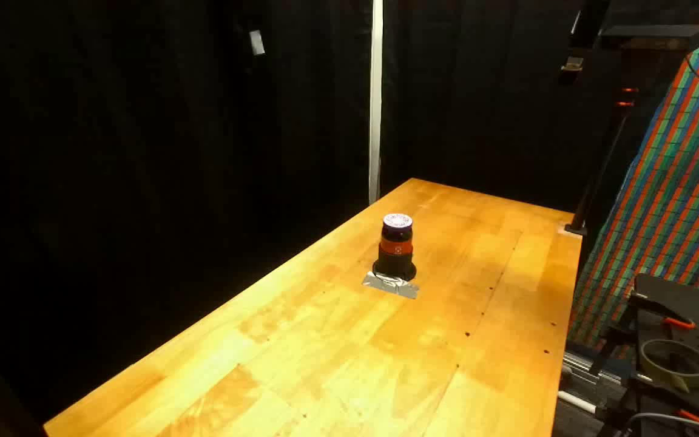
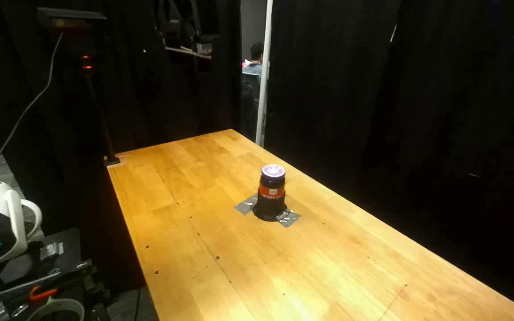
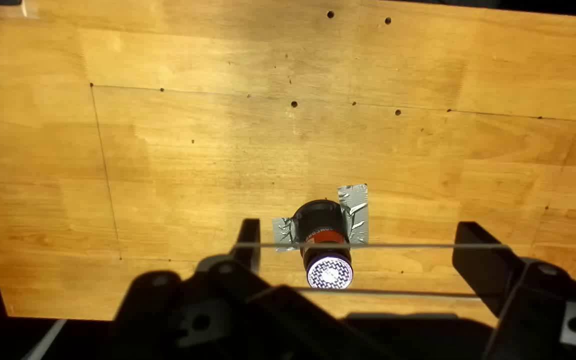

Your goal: Put the elastic band on the brown coffee cup

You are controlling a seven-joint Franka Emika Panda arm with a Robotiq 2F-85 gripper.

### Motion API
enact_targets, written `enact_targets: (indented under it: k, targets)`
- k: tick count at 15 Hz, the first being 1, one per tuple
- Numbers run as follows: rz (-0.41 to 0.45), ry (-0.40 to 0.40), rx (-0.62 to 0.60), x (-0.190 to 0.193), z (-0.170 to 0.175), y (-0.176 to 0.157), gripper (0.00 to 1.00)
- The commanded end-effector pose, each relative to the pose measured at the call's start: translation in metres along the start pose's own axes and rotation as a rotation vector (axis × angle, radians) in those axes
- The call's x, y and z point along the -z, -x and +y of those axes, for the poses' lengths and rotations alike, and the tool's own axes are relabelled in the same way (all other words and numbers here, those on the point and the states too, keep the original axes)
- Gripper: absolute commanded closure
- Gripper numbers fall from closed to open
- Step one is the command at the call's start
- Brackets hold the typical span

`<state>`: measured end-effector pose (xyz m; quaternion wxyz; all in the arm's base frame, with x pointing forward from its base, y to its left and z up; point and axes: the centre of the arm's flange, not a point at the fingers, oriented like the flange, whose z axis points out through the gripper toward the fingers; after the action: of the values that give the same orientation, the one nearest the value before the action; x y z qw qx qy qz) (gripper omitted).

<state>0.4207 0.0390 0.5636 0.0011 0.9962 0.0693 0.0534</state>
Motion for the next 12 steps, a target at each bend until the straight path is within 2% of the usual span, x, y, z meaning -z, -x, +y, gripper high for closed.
enact_targets:
  k: [1, 7, 10, 12]
  targets:
    - [0.004, 0.0, 0.0, 0.001, 0.0, -0.001, 0.0]
    - [0.033, -0.003, 0.001, 0.0, 0.001, -0.008, 0.0]
    - [0.047, -0.012, 0.005, -0.014, 0.004, -0.036, 0.0]
    - [0.058, -0.014, 0.006, -0.03, 0.004, -0.068, 0.0]
